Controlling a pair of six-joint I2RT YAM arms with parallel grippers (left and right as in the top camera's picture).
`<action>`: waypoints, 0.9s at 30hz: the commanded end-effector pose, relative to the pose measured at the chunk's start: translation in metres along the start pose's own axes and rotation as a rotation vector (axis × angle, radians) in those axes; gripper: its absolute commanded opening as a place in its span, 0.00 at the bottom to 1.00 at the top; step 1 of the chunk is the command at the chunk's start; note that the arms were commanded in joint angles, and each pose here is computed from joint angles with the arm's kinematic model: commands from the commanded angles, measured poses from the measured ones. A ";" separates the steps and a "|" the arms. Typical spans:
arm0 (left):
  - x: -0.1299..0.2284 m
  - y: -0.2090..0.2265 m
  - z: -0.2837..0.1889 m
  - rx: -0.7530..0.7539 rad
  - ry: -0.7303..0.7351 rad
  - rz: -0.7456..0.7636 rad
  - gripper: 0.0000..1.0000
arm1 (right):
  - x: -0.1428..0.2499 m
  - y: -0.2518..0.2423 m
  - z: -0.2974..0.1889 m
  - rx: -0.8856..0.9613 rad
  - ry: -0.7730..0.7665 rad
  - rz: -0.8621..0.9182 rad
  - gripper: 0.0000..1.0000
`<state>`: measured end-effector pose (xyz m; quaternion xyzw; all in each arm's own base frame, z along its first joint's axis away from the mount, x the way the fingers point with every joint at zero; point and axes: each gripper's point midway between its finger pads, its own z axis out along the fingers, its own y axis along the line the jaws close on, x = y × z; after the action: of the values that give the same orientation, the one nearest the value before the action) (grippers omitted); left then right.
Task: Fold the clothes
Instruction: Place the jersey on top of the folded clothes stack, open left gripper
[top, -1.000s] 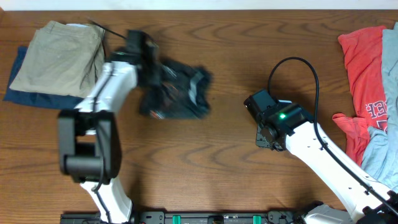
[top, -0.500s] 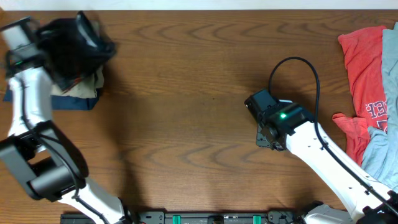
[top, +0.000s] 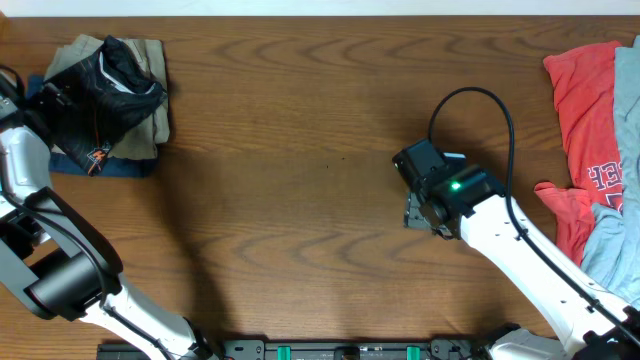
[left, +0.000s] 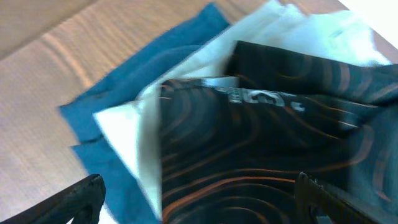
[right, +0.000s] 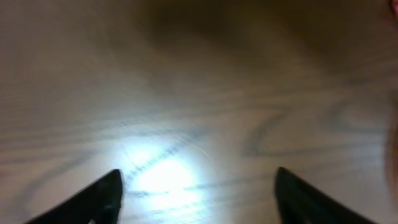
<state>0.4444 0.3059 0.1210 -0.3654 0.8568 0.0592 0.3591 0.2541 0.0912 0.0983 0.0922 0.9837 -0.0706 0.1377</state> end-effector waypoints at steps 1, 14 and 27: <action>-0.014 -0.040 -0.024 0.109 -0.039 0.052 0.98 | -0.014 0.005 -0.003 -0.074 -0.016 0.063 0.84; 0.119 -0.217 -0.080 0.342 0.230 0.465 0.98 | -0.069 -0.018 0.006 -0.314 -0.054 0.087 0.99; 0.270 -0.176 -0.171 0.153 0.855 0.636 0.98 | -0.027 -0.093 0.016 -0.243 0.150 0.102 0.99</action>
<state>0.3439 -0.0453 0.0881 -0.0381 0.9974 -0.0571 -0.0238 0.2660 -0.0048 0.0929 0.1617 0.9829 0.0566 0.0669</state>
